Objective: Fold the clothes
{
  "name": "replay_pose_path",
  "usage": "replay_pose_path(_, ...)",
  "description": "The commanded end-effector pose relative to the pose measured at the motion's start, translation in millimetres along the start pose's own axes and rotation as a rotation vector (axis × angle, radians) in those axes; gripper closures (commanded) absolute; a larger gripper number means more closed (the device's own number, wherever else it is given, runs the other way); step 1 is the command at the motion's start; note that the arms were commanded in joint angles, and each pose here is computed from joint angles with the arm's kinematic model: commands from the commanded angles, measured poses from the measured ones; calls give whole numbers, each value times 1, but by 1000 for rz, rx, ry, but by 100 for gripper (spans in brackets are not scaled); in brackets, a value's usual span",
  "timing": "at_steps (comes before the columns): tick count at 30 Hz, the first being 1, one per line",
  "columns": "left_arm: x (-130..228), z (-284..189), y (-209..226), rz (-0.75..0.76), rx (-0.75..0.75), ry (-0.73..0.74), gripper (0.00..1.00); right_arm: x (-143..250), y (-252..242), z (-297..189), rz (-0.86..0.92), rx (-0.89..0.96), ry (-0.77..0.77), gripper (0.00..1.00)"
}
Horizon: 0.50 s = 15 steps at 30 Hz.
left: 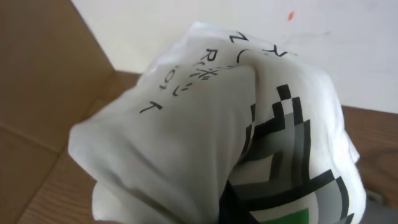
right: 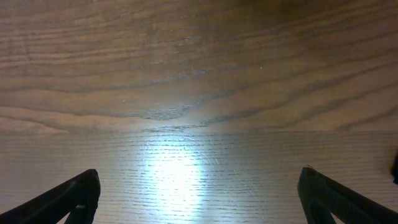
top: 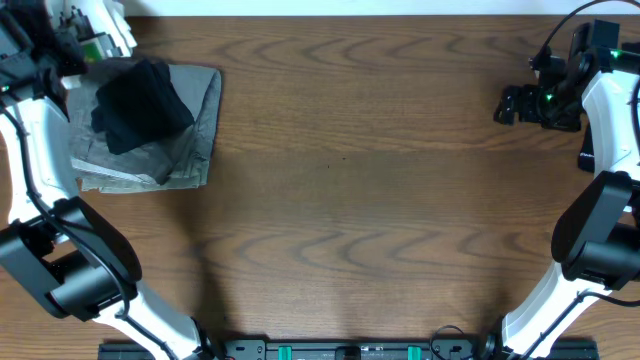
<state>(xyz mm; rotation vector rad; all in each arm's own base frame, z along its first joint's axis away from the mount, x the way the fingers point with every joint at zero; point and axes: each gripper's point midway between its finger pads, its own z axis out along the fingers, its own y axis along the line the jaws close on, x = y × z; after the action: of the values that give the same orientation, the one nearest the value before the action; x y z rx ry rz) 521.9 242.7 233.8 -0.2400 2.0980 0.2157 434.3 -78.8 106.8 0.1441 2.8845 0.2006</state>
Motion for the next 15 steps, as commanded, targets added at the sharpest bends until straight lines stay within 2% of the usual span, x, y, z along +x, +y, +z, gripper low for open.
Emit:
replay_pose_path(1, 4, 1, 25, -52, -16, -6, 91, -1, -2, -2, 17, 1, -6, 1)
replay_pose_path(6, 17, -6, 56, -151, -53, 21, 91, -1, -2, -2, 17, 1, -6, 1)
replay_pose_path(15, 54, 7, 55, -243, 25, 102, 92, -1, -2, -2, 17, 1, -6, 1)
